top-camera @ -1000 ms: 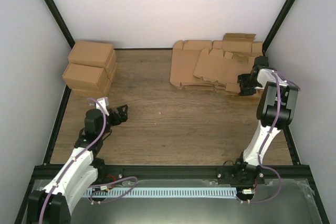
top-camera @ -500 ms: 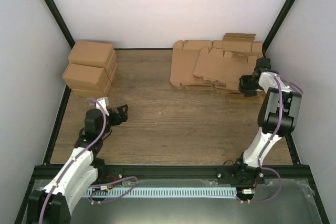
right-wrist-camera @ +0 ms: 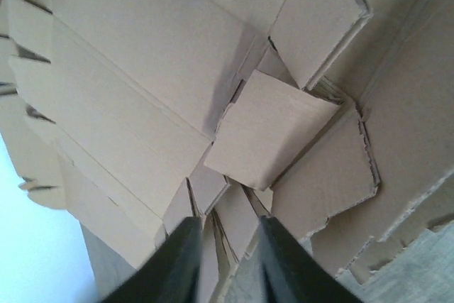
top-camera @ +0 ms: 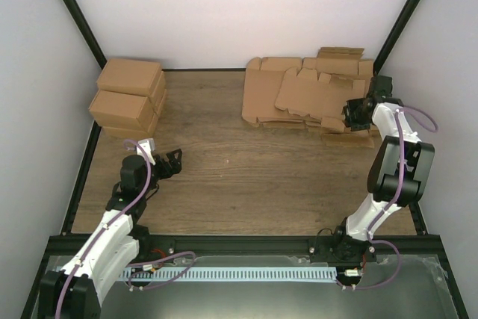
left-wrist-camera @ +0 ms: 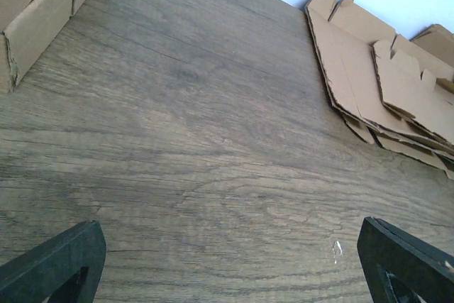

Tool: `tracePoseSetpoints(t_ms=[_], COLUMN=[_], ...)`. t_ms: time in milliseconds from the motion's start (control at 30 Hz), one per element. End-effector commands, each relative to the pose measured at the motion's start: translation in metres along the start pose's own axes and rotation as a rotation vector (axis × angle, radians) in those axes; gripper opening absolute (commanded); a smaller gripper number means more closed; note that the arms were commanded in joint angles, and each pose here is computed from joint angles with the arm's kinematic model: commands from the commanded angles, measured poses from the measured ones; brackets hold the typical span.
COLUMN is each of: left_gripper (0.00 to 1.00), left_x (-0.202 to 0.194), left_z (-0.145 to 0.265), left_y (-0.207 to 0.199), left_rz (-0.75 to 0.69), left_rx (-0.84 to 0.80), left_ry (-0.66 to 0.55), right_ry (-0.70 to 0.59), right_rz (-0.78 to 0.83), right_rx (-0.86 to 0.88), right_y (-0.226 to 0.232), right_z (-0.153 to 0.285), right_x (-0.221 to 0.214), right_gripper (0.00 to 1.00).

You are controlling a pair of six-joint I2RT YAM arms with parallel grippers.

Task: Fold the paper box

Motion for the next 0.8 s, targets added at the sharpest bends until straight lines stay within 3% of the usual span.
tracePoseSetpoints(t_ms=[0,67,200,300,367,467,600,767], left_gripper=[1.00,1.00,1.00,1.00,1.00,1.00,1.00,1.00], left_x=[0.003,0.003,0.003,0.003,0.003,0.003,0.002,0.002], left_z=[0.001,0.001,0.000,0.000,0.000,-0.001,-0.001,-0.001], left_y=[-0.002,-0.002,-0.002,-0.002,-0.002,-0.001,-0.002,-0.002], left_rz=[-0.014,-0.015,-0.014,-0.014,-0.014,-0.013,-0.014,-0.014], left_rx=[-0.012,-0.011,-0.010,-0.009,-0.008,-0.004,-0.006,-0.006], left_ry=[-0.019,-0.019,-0.018,-0.017,-0.017,-0.015,-0.012,-0.009], right_ry=[-0.044,-0.060,-0.067,-0.095,-0.134,-0.193,-0.152,-0.046], right_rz=[0.001,-0.001,-0.020,0.004,0.061,0.355,0.901,1.147], right_rx=[-0.013,-0.026,-0.053,-0.073,-0.076,0.013,0.344,0.451], right_y=[0.001,0.003,0.009,0.017,0.023,0.045,0.072,0.081], right_z=[-0.005,-0.011,-0.023,-0.031,-0.032,-0.028,-0.016,-0.020], right_x=[0.011,0.017,0.033,0.042,0.049,0.056,0.035,0.024], right_gripper=[0.31,0.47,0.52,0.67,0.71,0.71,0.77,0.88])
Point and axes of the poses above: each gripper's point midway between its finger pads, its own z axis back along the fingers, its own y axis along the line the jaws close on, x = y × z, the point moved 8 cm from there along z, back along the fingers, and after that the axes turned 2 degrees about -z, right-handed, at the moved point
